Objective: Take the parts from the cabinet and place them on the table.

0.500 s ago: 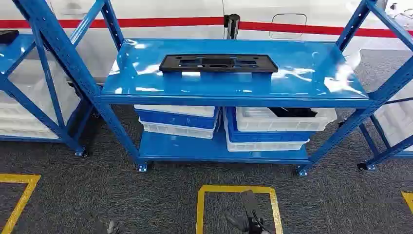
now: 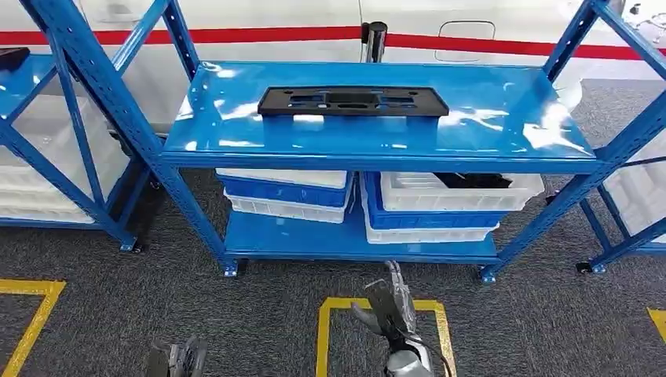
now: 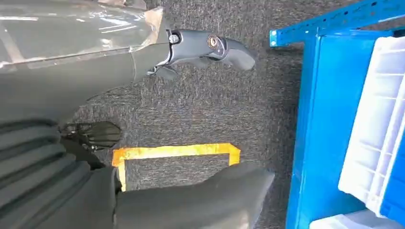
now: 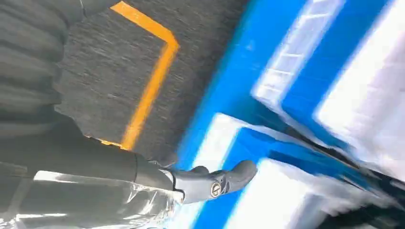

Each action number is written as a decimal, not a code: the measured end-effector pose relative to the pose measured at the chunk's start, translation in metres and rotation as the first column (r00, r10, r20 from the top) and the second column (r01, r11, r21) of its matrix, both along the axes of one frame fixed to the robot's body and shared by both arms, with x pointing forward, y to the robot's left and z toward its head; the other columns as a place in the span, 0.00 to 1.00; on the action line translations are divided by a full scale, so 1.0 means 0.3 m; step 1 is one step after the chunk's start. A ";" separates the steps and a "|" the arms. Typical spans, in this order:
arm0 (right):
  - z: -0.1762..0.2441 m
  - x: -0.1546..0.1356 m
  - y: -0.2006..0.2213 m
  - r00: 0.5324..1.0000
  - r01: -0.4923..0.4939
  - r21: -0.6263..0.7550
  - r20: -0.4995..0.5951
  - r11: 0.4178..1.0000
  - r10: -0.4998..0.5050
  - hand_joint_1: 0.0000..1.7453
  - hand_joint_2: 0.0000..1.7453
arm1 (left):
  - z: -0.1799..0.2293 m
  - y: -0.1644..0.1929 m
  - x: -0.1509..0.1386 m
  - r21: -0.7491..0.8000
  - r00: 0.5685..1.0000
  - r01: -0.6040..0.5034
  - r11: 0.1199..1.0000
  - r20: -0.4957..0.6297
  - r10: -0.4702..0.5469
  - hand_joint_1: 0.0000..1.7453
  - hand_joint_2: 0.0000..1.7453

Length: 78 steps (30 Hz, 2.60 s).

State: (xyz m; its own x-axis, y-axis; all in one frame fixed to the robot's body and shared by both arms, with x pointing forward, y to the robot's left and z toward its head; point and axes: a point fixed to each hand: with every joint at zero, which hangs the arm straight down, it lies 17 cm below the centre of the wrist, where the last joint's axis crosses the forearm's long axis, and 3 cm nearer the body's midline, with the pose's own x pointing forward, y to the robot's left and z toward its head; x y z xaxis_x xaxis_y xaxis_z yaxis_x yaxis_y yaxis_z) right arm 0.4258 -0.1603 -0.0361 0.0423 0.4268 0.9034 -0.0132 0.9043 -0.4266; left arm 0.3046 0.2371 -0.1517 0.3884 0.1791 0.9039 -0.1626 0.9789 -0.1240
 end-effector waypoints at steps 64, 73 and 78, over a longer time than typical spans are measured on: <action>1.496 0.258 -0.188 0.712 -0.166 0.048 0.697 0.985 0.086 0.00 1.00 | 0.000 -0.181 0.084 0.039 0.984 0.147 0.988 -0.109 -0.142 0.00 0.00; 1.477 0.290 -0.144 0.716 -0.206 0.047 0.688 0.977 0.118 0.00 1.00 | 0.016 -0.153 0.098 0.039 0.991 0.111 0.993 -0.077 -0.108 0.00 0.00; 1.461 0.300 -0.111 0.717 -0.227 0.041 0.683 0.973 0.138 0.00 1.00 | 0.030 -0.112 0.115 0.041 0.996 0.079 0.996 -0.049 -0.077 0.00 0.00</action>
